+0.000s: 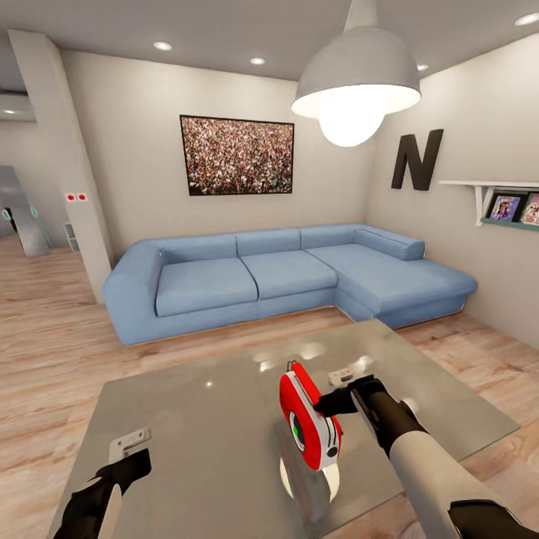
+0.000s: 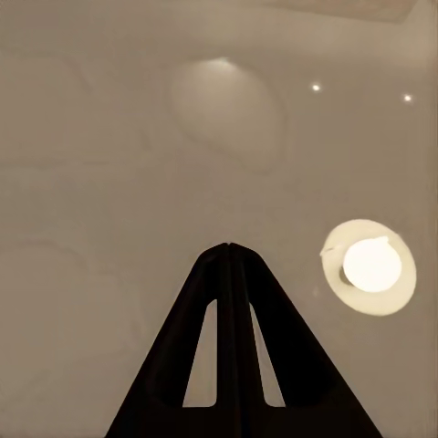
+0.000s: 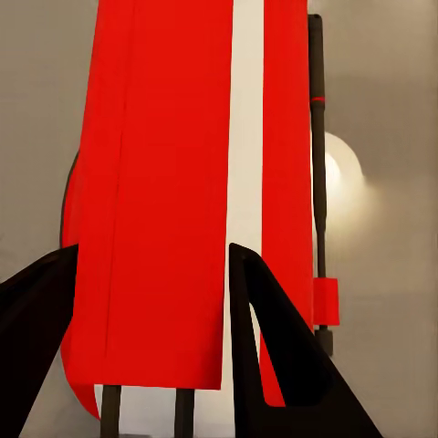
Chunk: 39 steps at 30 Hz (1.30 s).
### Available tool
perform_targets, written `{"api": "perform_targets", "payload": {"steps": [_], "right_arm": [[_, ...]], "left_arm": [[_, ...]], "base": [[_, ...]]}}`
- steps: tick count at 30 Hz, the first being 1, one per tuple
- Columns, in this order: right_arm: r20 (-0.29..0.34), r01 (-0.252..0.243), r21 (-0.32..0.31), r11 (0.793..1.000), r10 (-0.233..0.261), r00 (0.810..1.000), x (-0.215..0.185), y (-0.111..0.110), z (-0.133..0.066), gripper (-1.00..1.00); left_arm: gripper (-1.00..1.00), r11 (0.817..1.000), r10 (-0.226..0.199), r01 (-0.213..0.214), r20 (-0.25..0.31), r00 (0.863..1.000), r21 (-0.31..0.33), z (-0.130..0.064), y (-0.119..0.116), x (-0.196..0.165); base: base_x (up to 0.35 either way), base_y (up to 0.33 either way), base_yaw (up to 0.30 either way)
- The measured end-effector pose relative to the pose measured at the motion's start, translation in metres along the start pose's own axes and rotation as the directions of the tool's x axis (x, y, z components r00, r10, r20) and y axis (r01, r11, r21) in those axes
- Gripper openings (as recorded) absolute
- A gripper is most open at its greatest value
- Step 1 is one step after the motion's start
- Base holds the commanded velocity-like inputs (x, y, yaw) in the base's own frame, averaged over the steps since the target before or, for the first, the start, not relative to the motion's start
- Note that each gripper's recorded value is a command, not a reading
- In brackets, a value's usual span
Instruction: Turn on the radio receiver that's on the table in the living room.
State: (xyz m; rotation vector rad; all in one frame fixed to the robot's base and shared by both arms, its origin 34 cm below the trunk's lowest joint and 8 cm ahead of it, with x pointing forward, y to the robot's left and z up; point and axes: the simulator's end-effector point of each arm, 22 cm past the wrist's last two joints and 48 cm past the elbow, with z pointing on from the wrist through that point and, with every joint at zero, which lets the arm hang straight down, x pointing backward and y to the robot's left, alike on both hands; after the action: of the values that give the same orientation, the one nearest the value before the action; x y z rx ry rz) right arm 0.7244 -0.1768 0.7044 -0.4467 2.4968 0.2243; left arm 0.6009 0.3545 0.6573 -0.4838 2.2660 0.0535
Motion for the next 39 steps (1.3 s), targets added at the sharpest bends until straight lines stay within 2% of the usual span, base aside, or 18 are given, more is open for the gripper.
{"api": "perform_targets", "payload": {"steps": [17,28,39], "right_arm": [[0.001,0.0,0.0,1.0,0.0,1.0,0.021,-0.001,0.024,-1.0],[0.001,0.0,0.0,1.0,0.0,1.0,0.021,-0.001,0.024,-1.0],[0.023,0.007,-0.001,1.0,-0.007,1.0,0.025,-0.001,0.034,-1.0]], "left_arm": [[-1.0,1.0,0.0,0.0,0.001,1.0,0.0,0.019,0.005,0.025],[-1.0,1.0,0.001,-0.001,0.001,1.0,0.002,0.019,0.004,0.025],[-1.0,1.0,0.002,-0.002,0.0,1.0,0.004,0.027,0.005,0.036]], "base": [[0.0,0.0,0.0],[0.0,0.0,0.0],[0.0,0.0,0.0]]}}
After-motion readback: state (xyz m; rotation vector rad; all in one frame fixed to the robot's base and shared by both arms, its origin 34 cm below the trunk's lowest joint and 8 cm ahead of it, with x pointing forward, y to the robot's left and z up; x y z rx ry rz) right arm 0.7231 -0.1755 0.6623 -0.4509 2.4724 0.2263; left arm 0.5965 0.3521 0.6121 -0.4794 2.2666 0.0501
